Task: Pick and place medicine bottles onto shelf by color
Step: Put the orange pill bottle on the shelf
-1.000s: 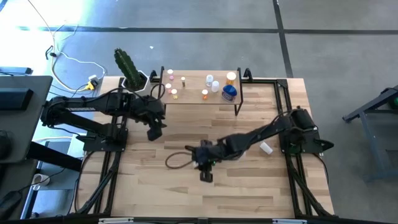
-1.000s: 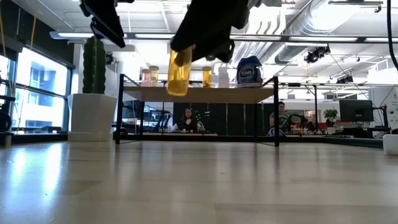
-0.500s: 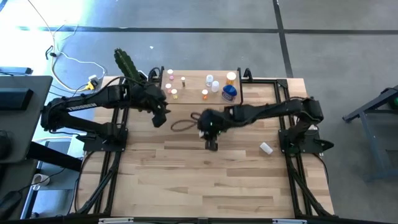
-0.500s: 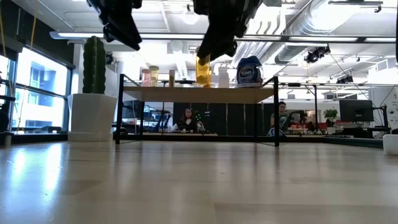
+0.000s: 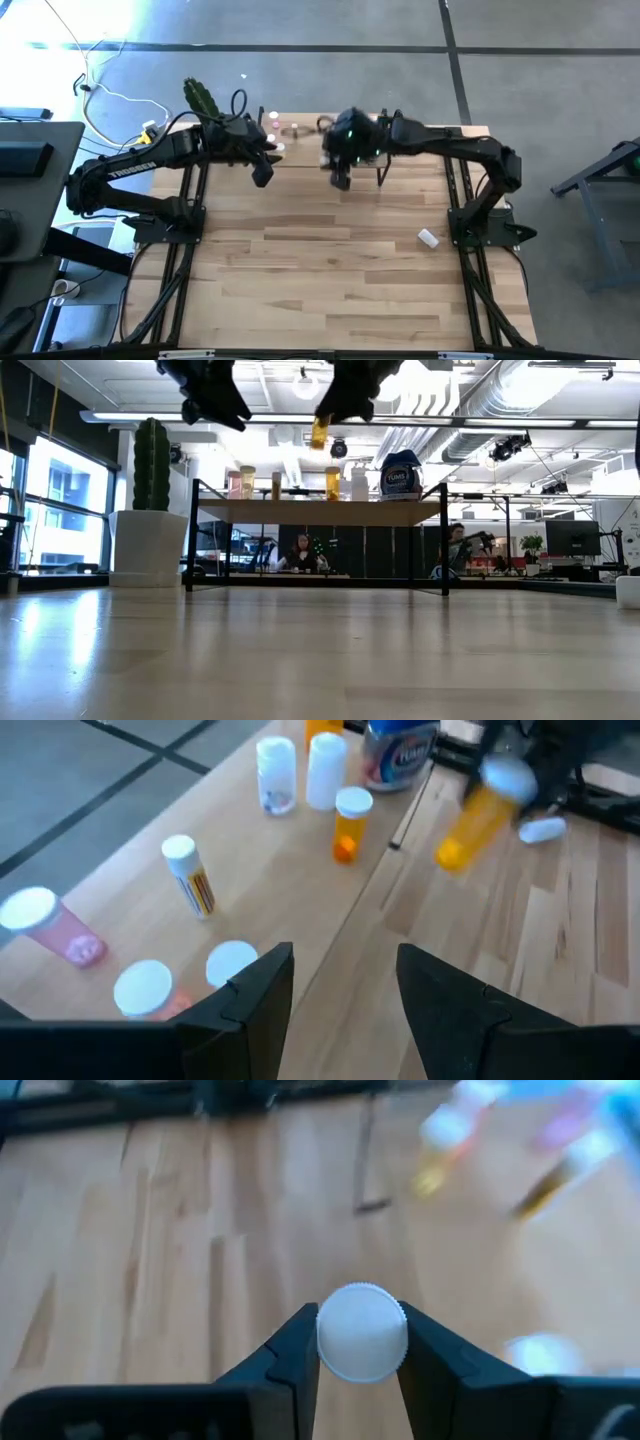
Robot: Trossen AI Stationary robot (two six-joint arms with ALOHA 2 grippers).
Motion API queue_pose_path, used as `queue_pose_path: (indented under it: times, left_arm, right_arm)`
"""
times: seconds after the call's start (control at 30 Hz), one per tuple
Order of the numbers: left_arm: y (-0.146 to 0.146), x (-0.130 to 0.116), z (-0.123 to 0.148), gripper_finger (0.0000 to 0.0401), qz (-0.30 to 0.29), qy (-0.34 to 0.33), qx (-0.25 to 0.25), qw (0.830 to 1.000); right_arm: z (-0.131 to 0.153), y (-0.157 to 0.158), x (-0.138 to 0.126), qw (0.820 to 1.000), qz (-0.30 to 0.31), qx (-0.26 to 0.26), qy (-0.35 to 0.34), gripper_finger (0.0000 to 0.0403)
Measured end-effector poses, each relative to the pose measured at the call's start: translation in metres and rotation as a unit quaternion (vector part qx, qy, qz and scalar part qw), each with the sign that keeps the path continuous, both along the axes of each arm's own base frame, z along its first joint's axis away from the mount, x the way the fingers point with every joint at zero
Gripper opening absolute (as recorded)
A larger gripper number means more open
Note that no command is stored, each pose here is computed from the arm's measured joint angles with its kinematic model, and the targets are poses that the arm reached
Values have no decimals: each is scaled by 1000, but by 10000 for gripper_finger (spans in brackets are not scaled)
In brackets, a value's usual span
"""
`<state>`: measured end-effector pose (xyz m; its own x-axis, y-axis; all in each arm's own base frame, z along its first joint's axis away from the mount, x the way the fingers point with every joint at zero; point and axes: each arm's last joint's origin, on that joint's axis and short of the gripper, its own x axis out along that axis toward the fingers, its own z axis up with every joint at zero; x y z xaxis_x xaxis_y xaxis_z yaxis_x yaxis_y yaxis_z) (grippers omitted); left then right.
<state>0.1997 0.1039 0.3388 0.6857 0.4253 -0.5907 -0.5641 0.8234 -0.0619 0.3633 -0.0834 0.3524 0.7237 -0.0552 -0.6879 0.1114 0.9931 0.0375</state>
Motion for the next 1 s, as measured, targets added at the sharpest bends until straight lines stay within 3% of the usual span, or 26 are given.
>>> queue_pose_path:
  times: [0.3, 0.57, 0.7, 1.0]
  left_arm:
    - [5, -2, 2, 170, 12, -10, 5, 1000]
    - [7, -2, 1, 170, 27, -4, 13, 1000]
    - [7, -3, 1, 170, 32, -2, 16, 999]
    - [7, -3, 1, 170, 34, -2, 16, 999]
  right_arm:
    - [47, -52, -14, 993, -48, -61, -84, 94]
    - [68, -94, -21, 971, -111, -108, -183, 94]
    - [60, -109, -16, 968, -127, -113, -184, 94]
    - [18, -127, 1, 981, -132, -88, -110, 94]
